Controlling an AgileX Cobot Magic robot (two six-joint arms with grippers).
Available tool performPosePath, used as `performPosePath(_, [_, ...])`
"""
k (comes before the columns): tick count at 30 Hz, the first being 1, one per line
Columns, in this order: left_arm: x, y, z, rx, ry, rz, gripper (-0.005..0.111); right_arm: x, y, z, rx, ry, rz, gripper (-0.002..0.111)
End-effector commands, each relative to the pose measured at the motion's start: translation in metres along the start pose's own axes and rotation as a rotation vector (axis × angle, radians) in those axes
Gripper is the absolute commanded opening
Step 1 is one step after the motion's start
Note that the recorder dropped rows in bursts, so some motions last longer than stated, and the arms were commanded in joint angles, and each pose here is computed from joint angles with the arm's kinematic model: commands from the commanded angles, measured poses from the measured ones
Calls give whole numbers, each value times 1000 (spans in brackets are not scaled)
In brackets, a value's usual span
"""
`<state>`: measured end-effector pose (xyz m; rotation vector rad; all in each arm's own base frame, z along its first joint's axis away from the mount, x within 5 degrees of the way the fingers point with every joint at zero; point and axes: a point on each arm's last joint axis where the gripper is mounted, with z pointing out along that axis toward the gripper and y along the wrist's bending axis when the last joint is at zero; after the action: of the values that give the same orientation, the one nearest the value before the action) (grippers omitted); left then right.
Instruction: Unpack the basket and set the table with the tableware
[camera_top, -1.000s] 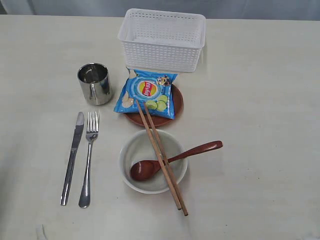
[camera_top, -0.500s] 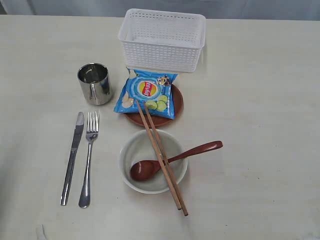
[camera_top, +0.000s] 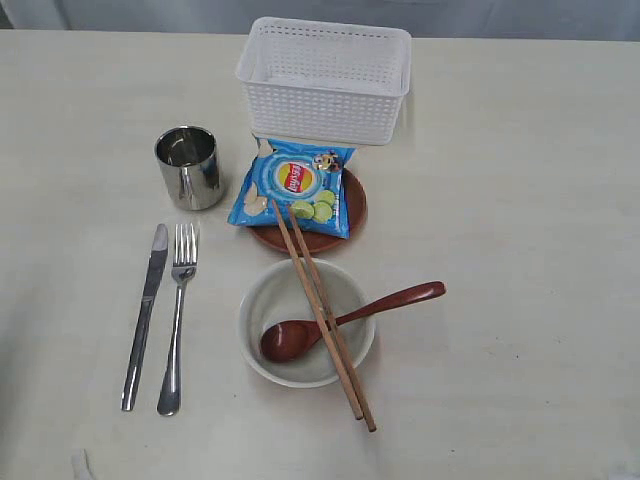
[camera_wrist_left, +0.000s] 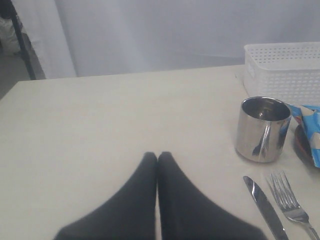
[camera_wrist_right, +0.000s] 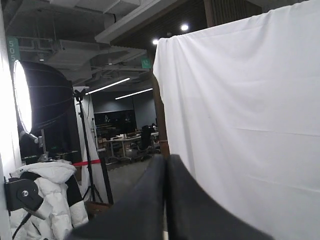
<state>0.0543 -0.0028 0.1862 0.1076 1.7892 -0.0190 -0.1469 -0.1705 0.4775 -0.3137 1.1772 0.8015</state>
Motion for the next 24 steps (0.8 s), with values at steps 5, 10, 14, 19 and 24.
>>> performPosePath(5, [0,-1,0,10,-7,-9,0,8,-4,-37,-12,-89,14,0])
performPosePath(10, [0,-1,0,10,-7,-9,0,13,-3,-42,32,-102,-2,0])
performPosePath(14, [0,-1,0,10,-7,-9,0,25,12,-27,121,-52,-42,0])
performPosePath(19, [0,-1,0,10,-7,-9,0,44,39,-5,130,33,-44,0])
performPosePath(24, [0,-1,0,10,-7,-9,0,66,66,17,112,117,-16,0])
